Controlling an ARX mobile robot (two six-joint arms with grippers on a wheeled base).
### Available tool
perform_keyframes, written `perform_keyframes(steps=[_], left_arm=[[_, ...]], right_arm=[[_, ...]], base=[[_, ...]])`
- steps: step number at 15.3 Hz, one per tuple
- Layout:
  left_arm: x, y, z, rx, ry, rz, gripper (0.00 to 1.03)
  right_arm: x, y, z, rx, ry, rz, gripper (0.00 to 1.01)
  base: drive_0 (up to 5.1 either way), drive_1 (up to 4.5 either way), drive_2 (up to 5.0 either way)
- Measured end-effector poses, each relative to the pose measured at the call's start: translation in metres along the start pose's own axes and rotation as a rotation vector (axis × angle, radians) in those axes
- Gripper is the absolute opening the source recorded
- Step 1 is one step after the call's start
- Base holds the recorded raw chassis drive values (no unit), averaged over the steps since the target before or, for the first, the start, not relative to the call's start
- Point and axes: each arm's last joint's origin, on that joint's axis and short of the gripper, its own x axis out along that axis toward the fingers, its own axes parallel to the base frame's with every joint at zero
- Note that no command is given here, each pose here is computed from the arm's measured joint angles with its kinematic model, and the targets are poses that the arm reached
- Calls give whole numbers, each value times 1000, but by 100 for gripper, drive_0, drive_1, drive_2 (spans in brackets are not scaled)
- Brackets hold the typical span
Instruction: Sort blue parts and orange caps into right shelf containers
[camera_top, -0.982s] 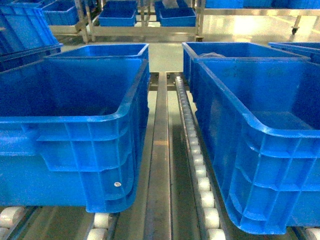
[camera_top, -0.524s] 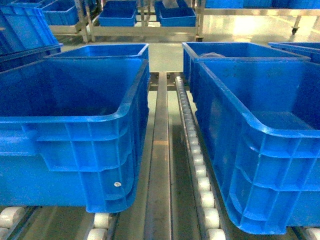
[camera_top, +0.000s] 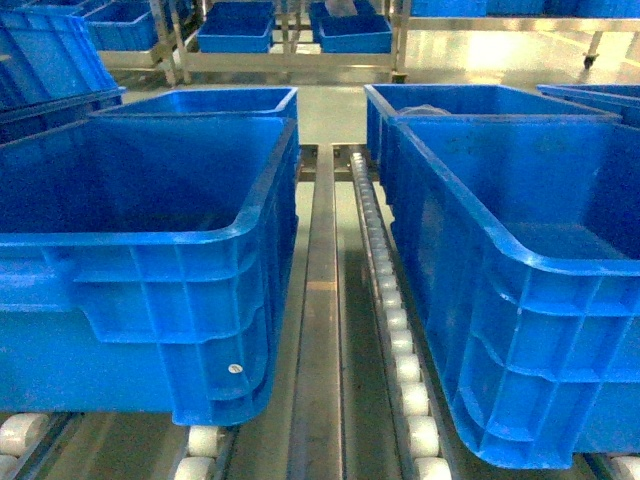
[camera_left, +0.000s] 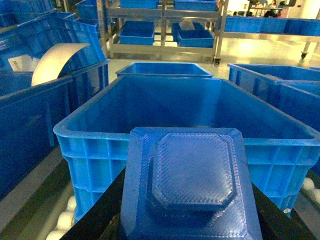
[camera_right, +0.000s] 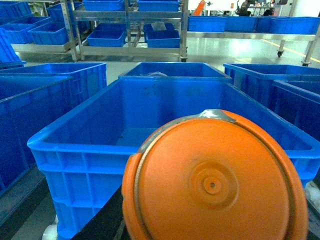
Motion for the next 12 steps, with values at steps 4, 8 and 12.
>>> perform_keyframes(steps=[4, 8, 12], left_arm=[[-1, -1, 12, 18, -126, 44, 41], [21, -7, 20, 38, -166, 19, 41], [141, -12, 70, -38, -13, -75, 41]], right_arm=[[-1, 0, 7, -33, -84, -48, 43], [15, -6, 21, -89, -159, -36, 43], [123, -7, 81, -90, -161, 11, 43]], base=[[0, 0, 0], [0, 0, 0], [0, 0, 0]])
